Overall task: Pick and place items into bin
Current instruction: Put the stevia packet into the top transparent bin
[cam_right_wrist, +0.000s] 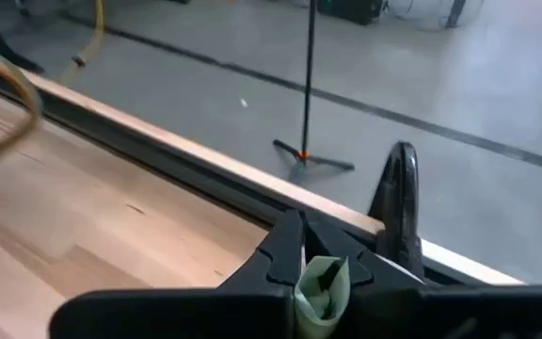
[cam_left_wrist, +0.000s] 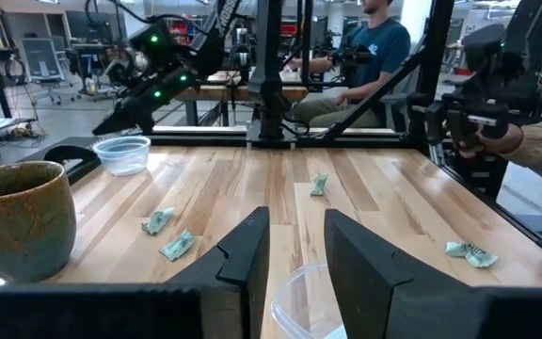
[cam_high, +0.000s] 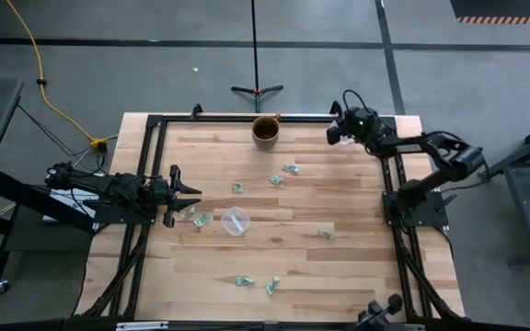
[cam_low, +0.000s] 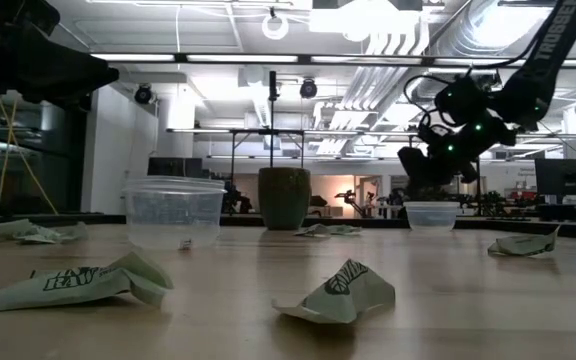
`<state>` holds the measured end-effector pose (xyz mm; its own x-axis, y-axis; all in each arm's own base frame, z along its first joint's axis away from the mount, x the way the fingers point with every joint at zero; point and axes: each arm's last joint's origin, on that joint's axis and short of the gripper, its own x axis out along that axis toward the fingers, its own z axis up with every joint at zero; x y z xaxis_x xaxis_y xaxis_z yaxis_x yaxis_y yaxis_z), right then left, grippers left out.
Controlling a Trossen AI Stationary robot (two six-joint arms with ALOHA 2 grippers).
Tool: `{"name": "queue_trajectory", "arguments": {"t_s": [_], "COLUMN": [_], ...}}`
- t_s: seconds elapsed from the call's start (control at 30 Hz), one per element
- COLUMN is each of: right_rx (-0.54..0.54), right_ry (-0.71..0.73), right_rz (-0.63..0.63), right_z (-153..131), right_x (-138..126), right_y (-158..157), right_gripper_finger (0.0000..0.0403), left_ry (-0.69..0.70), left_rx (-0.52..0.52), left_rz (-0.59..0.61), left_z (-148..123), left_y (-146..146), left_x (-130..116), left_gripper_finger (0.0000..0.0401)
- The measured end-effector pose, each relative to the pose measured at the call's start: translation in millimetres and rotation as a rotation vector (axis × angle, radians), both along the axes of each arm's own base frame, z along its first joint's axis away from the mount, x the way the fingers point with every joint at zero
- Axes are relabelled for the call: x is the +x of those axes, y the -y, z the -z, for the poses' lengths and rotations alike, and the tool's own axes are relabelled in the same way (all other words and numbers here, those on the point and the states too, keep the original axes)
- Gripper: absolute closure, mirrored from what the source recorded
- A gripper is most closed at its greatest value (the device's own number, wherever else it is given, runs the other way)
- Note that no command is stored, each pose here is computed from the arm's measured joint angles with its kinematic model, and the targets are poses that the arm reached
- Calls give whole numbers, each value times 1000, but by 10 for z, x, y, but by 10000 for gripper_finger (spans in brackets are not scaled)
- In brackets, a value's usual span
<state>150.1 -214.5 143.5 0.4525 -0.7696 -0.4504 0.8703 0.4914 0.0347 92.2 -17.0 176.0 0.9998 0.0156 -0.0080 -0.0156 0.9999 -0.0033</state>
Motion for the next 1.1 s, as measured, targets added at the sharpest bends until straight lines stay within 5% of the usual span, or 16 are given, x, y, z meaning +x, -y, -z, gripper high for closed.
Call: {"name": "queue_trajectory", "arguments": {"t_s": [0.3, 0.6, 0.67, 0.87, 1.1], "right_rx": [55, 66, 64, 19, -94], "right_ry": [-94, -54, 8, 273, 70], "right_rz": [8, -4, -123, -769, -1019], "right_z": [24, 15, -22, -217, -122], "right_x": [2, 12, 54, 423, 816], "right_y": [16, 15, 4, -273, -820], "right_gripper_finger": [360, 234, 206, 168, 166], "left_ry": [0, 0, 0, 0, 0], "left_rx": [0, 0, 0, 0, -1], "left_rz": [1, 7, 7, 6, 3], "left_z": [0, 1, 1, 0, 0], "left_y": [0, 2, 2, 2, 1], "left_x": [0, 0, 0, 0, 0], "left_gripper_finger": [261, 261, 261, 261, 261]}}
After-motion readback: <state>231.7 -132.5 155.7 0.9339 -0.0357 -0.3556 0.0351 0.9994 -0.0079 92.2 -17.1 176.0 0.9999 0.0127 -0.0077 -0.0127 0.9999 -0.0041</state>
